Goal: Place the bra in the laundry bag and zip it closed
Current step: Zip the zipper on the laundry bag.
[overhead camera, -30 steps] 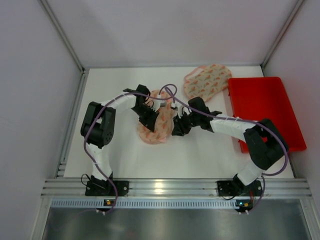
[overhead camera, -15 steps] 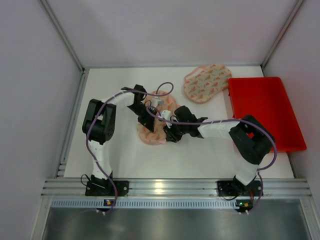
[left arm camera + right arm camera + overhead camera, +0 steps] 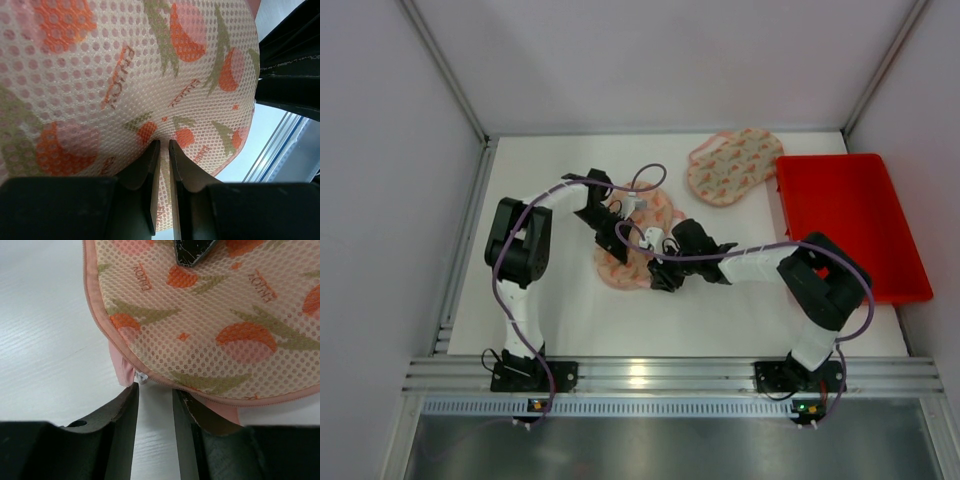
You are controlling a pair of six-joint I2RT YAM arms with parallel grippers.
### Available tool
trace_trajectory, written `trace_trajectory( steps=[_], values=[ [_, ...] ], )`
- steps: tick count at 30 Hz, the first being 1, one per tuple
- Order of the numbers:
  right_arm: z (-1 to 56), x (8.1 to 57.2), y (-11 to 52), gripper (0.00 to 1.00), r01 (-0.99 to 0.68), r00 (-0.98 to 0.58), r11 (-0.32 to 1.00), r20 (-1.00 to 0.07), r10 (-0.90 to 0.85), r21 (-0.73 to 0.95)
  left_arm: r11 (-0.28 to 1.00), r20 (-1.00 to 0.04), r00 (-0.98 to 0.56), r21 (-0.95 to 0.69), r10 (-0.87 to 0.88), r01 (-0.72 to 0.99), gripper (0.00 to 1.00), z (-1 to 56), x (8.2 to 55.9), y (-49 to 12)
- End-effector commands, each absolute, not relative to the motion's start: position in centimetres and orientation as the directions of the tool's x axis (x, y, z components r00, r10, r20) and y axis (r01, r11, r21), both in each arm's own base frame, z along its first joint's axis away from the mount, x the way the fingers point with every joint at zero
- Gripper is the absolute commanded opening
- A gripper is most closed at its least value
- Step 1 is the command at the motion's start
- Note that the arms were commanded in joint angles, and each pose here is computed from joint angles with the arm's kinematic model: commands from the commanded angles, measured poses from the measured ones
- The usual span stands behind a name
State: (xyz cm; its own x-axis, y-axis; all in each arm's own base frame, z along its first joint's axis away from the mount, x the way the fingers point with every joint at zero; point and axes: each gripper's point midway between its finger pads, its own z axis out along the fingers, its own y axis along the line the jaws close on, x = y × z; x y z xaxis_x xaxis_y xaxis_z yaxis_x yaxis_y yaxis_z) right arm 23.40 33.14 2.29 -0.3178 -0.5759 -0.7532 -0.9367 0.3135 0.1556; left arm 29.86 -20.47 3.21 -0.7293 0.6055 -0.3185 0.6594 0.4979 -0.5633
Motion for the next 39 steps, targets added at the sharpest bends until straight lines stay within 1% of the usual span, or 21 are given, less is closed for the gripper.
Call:
trace_trajectory(
  steps=[1,8,15,24,28,29,31,32,39],
  values=[
    [4.5,23.6,35.5,0.34,-0.963,-0.221,0.247,-0.833,-0.507,0.106,0.502,-0.321,-0.717,-0.541,0.619,0.675,0.19,2.5,30.7,-20.0],
    [4.9,23.8,36.2,0.32,-0.961,-0.216,0.260,-0.853,-0.475,0.098,0.505,-0.321,-0.716,-0.535,0.620,0.677,0.19,2.7,30.6,-19.8],
    [6.0,23.2,36.6,0.26,-0.960,-0.224,0.252,-0.867,-0.445,0.118,0.514,-0.309,-0.727,-0.542,0.614,0.665,0.19,2.4,30.5,-19.8],
    [6.5,22.0,36.3,0.25,-0.957,-0.249,0.244,-0.875,-0.416,0.156,0.518,-0.309,-0.726,-0.537,0.614,0.666,0.19,2.4,30.7,-19.8],
    [6.7,22.0,36.2,0.19,-0.954,-0.252,0.254,-0.879,-0.405,0.156,0.520,-0.308,-0.728,-0.537,0.612,0.664,0.19,2.5,30.6,-19.7],
    [6.7,22.1,36.2,0.13,-0.954,-0.252,0.258,-0.879,-0.404,0.154,0.519,-0.310,-0.728,-0.538,0.612,0.665,0.19,2.5,30.7,-19.7],
    [6.8,22.2,36.2,0.07,-0.953,-0.251,0.261,-0.880,-0.402,0.152,0.519,-0.307,-0.730,-0.540,0.611,0.662,0.19,2.5,30.6,-19.8],
    [6.9,22.3,36.1,0.01,-0.952,-0.252,0.268,-0.880,-0.403,0.150,0.521,-0.309,-0.731,-0.538,0.609,0.662,0.19,2.6,30.6,-19.7],
    [6.8,22.4,35.1,0.00,-0.946,-0.264,0.286,-0.868,-0.420,0.149,0.517,-0.331,-0.726,-0.531,0.602,0.671,0.21,3.5,30.6,-19.6]
  ],
)
